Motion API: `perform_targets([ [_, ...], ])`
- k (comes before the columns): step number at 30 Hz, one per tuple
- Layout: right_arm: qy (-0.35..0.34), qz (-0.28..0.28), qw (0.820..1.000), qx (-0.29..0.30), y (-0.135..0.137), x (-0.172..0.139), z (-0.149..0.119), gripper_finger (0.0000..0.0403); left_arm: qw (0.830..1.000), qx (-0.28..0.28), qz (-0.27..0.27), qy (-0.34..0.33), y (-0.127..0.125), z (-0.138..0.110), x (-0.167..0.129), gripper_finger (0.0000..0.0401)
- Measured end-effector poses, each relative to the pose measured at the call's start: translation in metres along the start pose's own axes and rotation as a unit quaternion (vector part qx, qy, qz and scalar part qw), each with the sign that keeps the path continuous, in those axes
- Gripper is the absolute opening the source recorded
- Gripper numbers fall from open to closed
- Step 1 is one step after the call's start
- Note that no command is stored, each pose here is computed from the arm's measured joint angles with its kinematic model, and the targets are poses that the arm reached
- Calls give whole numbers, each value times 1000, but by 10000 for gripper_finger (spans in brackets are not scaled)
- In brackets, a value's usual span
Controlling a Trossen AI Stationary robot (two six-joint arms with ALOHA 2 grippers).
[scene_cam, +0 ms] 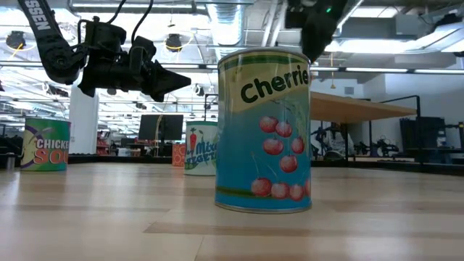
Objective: Pick and place cans onto a shelf
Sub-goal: Put the can of beans on the shelf, then put the can of tuna on the shelf
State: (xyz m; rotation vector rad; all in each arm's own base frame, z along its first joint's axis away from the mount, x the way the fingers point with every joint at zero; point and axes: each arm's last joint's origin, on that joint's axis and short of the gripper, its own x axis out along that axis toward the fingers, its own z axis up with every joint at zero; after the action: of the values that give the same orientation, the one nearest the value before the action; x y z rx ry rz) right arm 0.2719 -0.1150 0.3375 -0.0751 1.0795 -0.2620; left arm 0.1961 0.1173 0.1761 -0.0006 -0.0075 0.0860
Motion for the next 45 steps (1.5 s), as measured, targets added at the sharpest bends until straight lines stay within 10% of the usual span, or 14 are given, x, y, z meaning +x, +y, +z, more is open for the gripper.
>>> perform_targets([
  [32, 65, 14, 996, -53, -25, 32, 32, 57, 1000, 0, 0, 1, 0, 0, 0, 6],
  [45, 44, -33, 996, -65, -18, 23, 38, 159, 1000, 0, 0, 1, 0, 0, 0, 6],
])
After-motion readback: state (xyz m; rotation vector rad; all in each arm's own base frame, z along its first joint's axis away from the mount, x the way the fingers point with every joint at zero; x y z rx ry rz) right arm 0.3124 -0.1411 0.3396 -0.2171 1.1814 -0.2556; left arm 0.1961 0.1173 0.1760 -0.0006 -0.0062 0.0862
